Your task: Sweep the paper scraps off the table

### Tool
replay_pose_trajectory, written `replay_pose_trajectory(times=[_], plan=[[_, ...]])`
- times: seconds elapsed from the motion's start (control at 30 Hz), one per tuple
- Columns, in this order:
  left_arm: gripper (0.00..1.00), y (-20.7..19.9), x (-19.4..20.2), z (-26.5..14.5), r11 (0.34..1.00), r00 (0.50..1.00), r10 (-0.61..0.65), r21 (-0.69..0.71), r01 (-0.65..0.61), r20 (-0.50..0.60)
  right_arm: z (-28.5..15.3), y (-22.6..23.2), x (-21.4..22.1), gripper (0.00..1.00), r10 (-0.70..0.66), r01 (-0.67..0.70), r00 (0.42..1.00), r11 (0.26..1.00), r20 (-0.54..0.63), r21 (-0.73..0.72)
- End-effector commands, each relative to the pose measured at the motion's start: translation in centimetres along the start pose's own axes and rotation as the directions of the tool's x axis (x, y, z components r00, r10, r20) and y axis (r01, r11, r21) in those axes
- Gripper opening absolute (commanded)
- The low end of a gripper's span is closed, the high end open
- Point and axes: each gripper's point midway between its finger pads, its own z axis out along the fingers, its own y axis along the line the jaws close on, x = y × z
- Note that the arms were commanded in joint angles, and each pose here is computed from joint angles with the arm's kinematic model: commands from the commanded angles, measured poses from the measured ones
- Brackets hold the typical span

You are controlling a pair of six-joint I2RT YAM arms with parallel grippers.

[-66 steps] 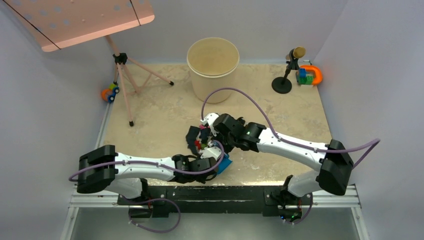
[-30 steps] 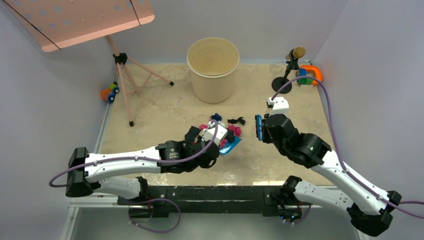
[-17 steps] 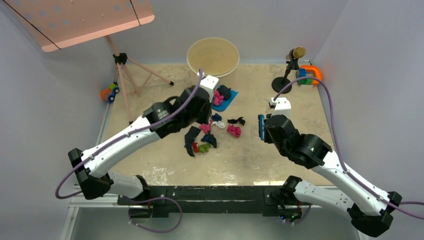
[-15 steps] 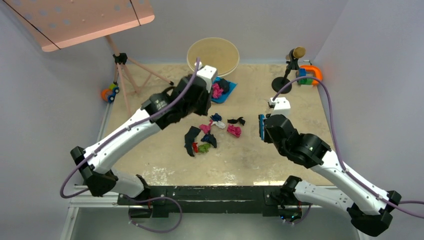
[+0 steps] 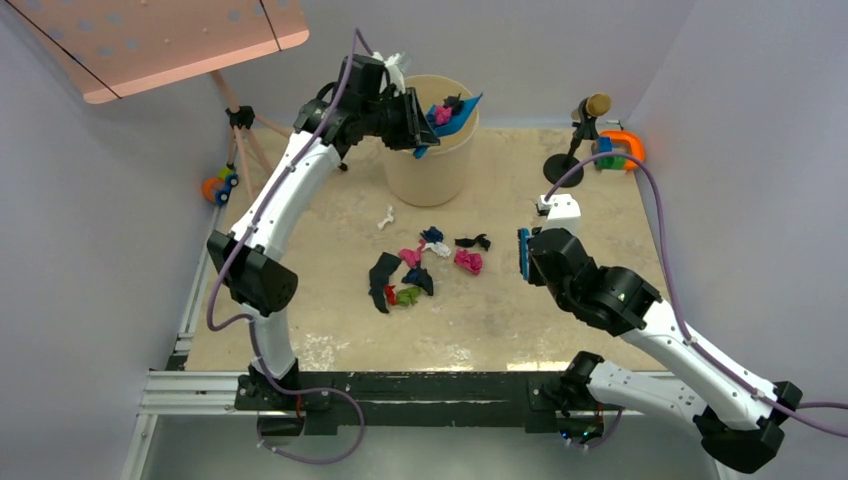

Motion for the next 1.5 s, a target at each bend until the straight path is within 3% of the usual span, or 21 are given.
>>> replay_pose_trajectory(times=[0.0,0.17,0.33,0.6,0.73,0.87,0.97,1.1,1.2,1.27,1.47], plan=[[0.0,-1.5,-0.9,-0.3,0.926,0.955,-0.291,0.237,0.295,-0.051,-0.4,-0.2,-1.2,0.0,0.03,-0.03,0.999,1.0,0.041,0.002],[0.0,-2.1,-2.9,-0.3,0.794,0.891,-0.44,0.417,0.442,-0.107,-0.5,-0.2,-1.2,0.0,0.033,-0.033,0.999,0.999,0.04,-0.004],[0.0,-5.1,-5.0,-2.6,0.647,0.861,-0.491,0.605,0.463,-0.134,-0.3,0.0,-1.0,0.0,0.032,-0.032,0.999,0.999,0.032,-0.007],[0.0,-6.2,-5.3,-5.1,0.596,0.853,-0.508,0.667,0.447,-0.119,-0.1,0.3,-0.8,0.0,0.029,-0.028,0.999,0.999,0.025,-0.015],[0.0,-7.5,-5.1,-7.1,0.568,0.873,-0.472,0.714,0.41,-0.126,0.0,1.3,-0.7,0.0,0.025,-0.024,0.999,0.998,0.02,-0.066],[0.0,-8.7,-3.3,-10.2,0.609,0.913,-0.396,0.718,0.338,-0.095,-0.5,5.1,-1.0,0.0,0.039,-0.035,0.999,0.964,0.01,-0.263],[0.0,-8.4,-0.8,-12.4,0.717,0.946,-0.321,0.645,0.265,-0.031,-1.4,9.0,-1.7,0.0,0.058,-0.054,0.998,0.894,-0.006,-0.446],[0.0,-4.9,3.2,-14.6,0.9,0.975,-0.206,0.408,0.155,0.084,-2.7,15.3,-1.5,0.0,-0.03,-0.024,0.997,0.728,-0.067,-0.685],[0.0,-1.1,6.0,-16.4,0.979,0.983,-0.096,0.194,0.065,0.155,-2.3,19.0,-0.3,0.0,-0.121,-0.03,0.982,0.669,-0.148,-0.743],[0.0,1.4,7.6,-17.5,0.997,0.981,-0.062,0.065,0.051,0.183,-1.4,20.8,0.0,0.0,-0.147,-0.026,0.975,0.665,-0.165,-0.746],[0.0,5.6,11.8,-19.0,0.992,0.989,-0.012,-0.122,0.03,0.145,-0.9,26.0,-0.5,0.0,-0.113,-0.077,0.978,0.579,-0.174,-0.811]])
